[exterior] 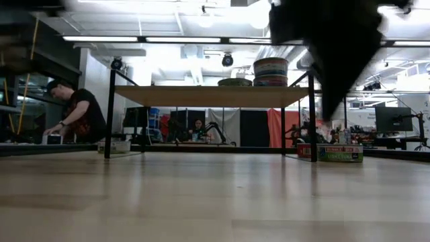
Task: Stack canned seafood by type on shelf
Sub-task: Stack the green tuna can on the green tuna can on the shelf
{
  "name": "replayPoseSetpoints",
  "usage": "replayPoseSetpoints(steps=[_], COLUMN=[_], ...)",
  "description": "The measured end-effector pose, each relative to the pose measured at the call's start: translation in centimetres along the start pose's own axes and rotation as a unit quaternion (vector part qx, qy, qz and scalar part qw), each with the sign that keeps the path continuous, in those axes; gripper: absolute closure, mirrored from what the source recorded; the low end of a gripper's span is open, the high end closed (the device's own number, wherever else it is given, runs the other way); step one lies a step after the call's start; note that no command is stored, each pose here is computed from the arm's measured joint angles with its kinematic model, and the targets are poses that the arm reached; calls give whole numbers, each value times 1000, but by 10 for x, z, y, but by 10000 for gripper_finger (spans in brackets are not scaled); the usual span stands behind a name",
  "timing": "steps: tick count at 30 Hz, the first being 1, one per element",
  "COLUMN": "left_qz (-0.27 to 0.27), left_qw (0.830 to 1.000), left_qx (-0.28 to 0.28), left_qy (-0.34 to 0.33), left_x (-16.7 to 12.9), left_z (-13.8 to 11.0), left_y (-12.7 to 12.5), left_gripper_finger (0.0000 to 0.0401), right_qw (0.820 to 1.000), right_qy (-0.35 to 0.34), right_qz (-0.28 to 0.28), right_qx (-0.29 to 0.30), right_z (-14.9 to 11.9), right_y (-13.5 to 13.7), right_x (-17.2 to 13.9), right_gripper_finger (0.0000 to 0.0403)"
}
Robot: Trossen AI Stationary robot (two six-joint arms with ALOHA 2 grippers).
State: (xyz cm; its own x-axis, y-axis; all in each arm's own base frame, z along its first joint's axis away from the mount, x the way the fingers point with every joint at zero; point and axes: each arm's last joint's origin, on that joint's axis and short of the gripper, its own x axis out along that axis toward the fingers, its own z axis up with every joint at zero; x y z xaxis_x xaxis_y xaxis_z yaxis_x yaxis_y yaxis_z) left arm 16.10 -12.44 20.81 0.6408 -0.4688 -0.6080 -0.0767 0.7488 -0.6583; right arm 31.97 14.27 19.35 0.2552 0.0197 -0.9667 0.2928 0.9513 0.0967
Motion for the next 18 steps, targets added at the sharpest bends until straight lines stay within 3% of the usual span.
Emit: replayPoseSetpoints(steps=[5,9,12,14,18], left_qz=[3,-4,66,115,162], left_qw=[994,984,972,965,959], left_qx=[-82,-69,-65,-66,-74], left_qy=[69,162,218,225,220], left_x=[1,5,10,15,29], left_z=[-56,-93,-115,-124,-131], left_y=[-26,-58,-65,-64,-58], left_gripper_finger=[401,401,401,401,401], right_qw=[997,995,995,995,996], right_qy=[48,57,50,45,40], right_qz=[42,69,78,78,82], right_qx=[31,35,34,34,19], right_z=[-26,-37,-38,-37,-30], right_y=[-11,-15,-16,-17,-19], right_x=[36,48,51,51,50], right_gripper_finger=[400,399,401,401,402])
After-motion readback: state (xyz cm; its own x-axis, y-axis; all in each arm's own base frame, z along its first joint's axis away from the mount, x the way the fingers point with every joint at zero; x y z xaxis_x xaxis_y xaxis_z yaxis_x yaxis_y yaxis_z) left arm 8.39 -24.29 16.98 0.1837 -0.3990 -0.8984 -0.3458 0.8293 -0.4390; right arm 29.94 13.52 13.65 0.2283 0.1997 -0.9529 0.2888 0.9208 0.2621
